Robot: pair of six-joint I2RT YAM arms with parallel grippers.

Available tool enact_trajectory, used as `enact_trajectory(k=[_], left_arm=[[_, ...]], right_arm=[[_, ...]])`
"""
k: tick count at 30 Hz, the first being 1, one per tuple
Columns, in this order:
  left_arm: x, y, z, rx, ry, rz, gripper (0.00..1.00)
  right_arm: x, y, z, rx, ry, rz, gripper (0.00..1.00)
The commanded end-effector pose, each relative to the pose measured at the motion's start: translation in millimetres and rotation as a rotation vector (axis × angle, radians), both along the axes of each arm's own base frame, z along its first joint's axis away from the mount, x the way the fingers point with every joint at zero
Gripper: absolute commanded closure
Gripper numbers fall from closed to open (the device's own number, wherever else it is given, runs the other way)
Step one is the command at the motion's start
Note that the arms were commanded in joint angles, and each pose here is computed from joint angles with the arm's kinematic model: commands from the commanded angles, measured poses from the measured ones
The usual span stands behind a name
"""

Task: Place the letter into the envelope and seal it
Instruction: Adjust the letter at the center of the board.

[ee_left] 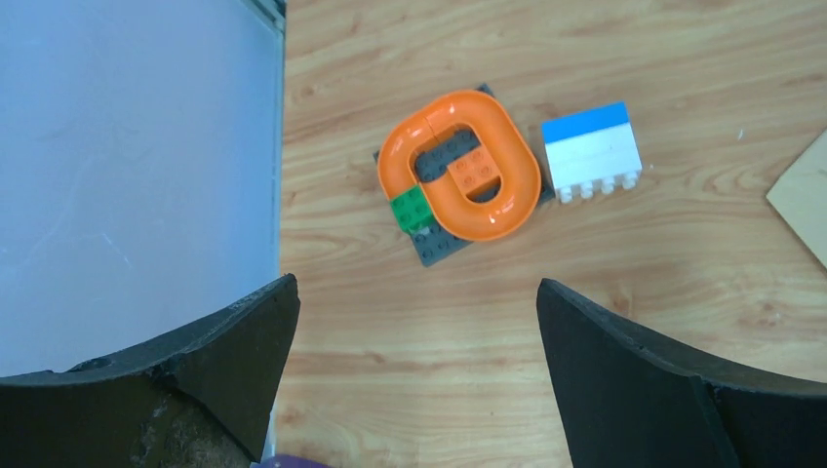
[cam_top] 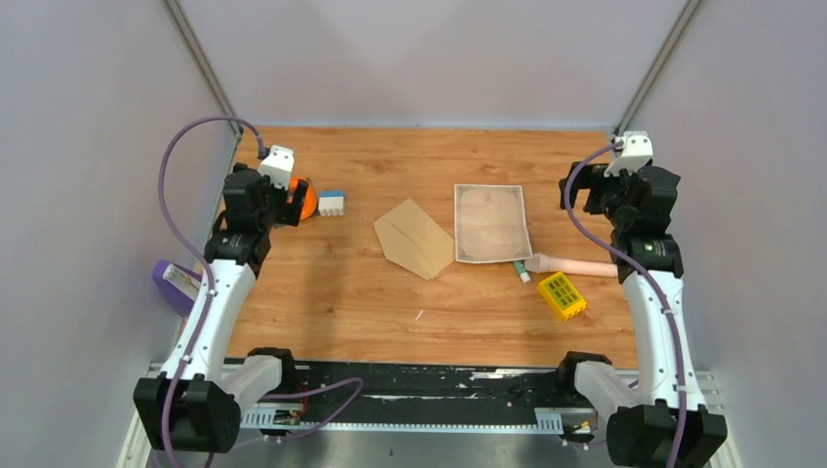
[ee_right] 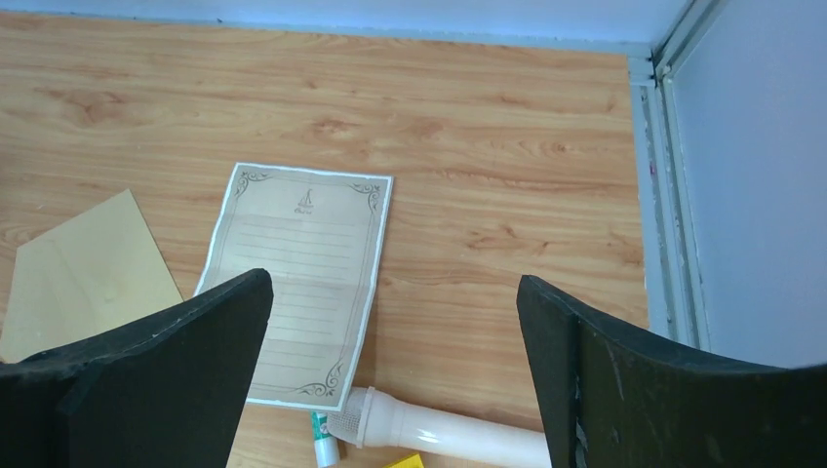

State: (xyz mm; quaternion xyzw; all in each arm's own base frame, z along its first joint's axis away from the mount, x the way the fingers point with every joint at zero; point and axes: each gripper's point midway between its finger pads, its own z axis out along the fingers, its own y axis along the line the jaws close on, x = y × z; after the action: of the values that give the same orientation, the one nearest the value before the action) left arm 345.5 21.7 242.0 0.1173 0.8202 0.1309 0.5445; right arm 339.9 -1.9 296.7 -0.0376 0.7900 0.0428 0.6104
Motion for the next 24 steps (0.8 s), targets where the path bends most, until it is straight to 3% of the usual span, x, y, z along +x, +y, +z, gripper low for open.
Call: enact_trajectory(k=[1,6,13,18,24], left_arm=[[-2.1,-0.4,11.9,0.020,0.026,-0.024,0.00],[-9.8,2.8,17.8,0.055,0.074,-0.029,0.00],[-12.3,-10.3,-21.5,0.022,0.135,-0.097,0.00],[-15.6,-21.8,-19.7,0.003,0.137,-0.165,0.00],[-28.2,-26.5,-16.9,0.080,0.176,-0.264,0.00]], right_arm=[[-1.6,-2.0,20.2,0.005,-0.001,-0.022,0.00],[-12.7,14.7,29.6,0.010,0.007,0.075,0.00],[-8.6,29.5,-15.8,0.003,0.082,0.145,0.00],[-10.7,41.5,-21.4,0.043,0.100,0.205,0.00],[-11.5,43.8,-50.2,-0.014,0.196,0.272,0.00]])
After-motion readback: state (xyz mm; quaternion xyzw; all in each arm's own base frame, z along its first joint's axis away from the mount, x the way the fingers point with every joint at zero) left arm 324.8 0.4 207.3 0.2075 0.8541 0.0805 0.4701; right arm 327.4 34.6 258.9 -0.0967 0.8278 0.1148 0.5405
